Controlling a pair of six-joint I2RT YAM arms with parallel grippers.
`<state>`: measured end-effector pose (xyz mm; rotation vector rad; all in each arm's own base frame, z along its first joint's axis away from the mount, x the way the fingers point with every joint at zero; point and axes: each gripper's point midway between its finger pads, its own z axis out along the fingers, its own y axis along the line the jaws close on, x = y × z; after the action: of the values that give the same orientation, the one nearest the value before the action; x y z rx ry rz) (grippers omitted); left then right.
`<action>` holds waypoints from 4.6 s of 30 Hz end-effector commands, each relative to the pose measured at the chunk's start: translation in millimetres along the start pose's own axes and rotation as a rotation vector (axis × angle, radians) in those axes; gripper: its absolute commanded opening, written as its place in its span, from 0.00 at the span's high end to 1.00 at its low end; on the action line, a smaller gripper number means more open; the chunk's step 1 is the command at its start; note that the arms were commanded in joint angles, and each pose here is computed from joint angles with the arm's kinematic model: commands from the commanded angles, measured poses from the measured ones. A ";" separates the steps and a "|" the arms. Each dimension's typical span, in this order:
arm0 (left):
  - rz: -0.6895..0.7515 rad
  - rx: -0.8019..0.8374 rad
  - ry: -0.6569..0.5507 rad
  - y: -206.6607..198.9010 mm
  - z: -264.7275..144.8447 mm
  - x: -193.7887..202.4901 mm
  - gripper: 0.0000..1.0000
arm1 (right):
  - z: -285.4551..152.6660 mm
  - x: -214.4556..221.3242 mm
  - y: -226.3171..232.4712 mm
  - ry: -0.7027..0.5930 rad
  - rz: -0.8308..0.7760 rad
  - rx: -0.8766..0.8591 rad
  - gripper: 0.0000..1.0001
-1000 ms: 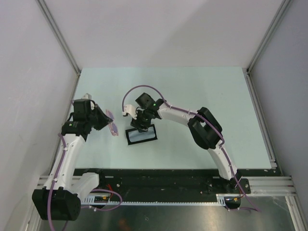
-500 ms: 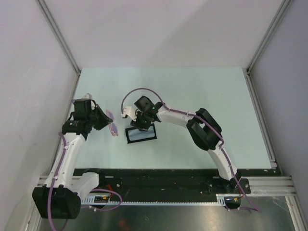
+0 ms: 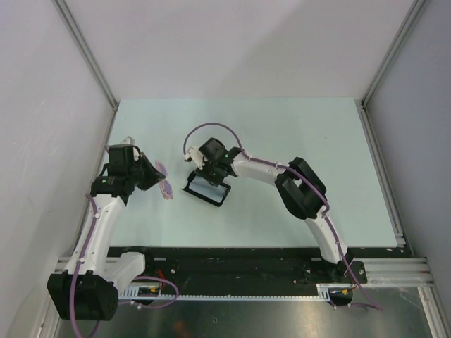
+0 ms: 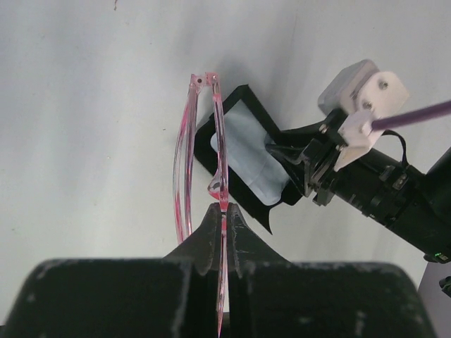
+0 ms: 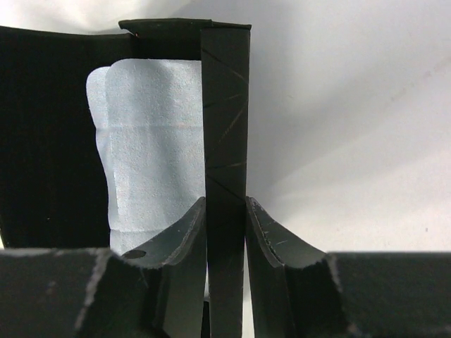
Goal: Organize the sunglasses
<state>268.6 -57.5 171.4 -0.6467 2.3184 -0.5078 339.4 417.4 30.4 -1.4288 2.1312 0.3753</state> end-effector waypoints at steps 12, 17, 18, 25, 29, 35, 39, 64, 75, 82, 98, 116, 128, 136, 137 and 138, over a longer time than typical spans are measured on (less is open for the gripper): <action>0.015 0.052 -0.025 -9.4 -4.3 -6.7 0.99 | -47.6 21.6 -41.1 0.071 0.567 0.362 0.67; 0.003 0.083 -0.014 -15.2 -4.1 -5.2 1.00 | -51.9 30.9 -30.2 0.096 0.672 0.418 0.62; -0.001 0.092 -0.008 -17.0 -3.8 -4.4 1.00 | -51.5 33.2 -27.6 0.101 0.686 0.423 0.60; -0.003 0.116 -0.009 -21.6 -4.7 -4.9 0.99 | -51.8 38.9 -0.5 0.144 0.801 0.372 0.44; 0.002 0.120 -0.008 -20.5 -5.4 -2.1 1.00 | -65.8 20.9 -7.3 0.059 0.830 0.374 0.36; 0.016 0.142 -0.005 -23.7 -8.3 -0.7 1.00 | -86.9 0.0 -12.0 -0.033 0.878 0.338 0.36; 0.028 0.173 0.009 -31.6 -9.3 -2.5 1.00 | -93.8 9.5 -20.7 -0.040 0.899 0.378 0.43; 0.003 0.329 0.113 -122.1 60.9 15.8 1.00 | -55.5 55.7 -24.6 0.089 0.910 0.300 0.66; 0.007 0.286 0.150 -111.7 90.2 27.3 1.00 | -55.3 38.9 16.3 0.090 0.872 0.166 0.66; 0.130 0.339 0.212 -116.2 105.5 48.1 1.00 | -69.7 54.9 -9.1 0.068 0.970 0.247 0.66; 0.209 0.427 0.239 -96.1 130.1 85.2 1.00 | -104.3 75.6 -35.0 0.037 0.997 0.334 0.67; 0.218 0.356 0.206 -85.9 147.9 91.2 1.00 | -106.7 80.5 -40.1 0.037 1.002 0.343 0.67; 0.190 0.370 0.236 -90.7 152.3 104.5 0.99 | -105.6 82.3 -41.6 0.041 0.999 0.340 0.67; 0.184 0.374 0.254 -92.2 157.2 111.3 0.99 | -106.3 83.1 -40.5 0.047 0.995 0.339 0.67; 0.181 0.373 0.256 -91.6 157.9 112.0 1.00 | -106.7 82.5 -40.8 0.044 0.992 0.339 0.67; 0.176 0.370 0.257 -91.0 159.4 112.5 1.00 | -106.3 83.1 -40.4 0.048 0.992 0.338 0.67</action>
<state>330.2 -215.3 49.1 -0.2008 2.4154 -0.9124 317.1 284.0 52.0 -0.1207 2.6993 0.2734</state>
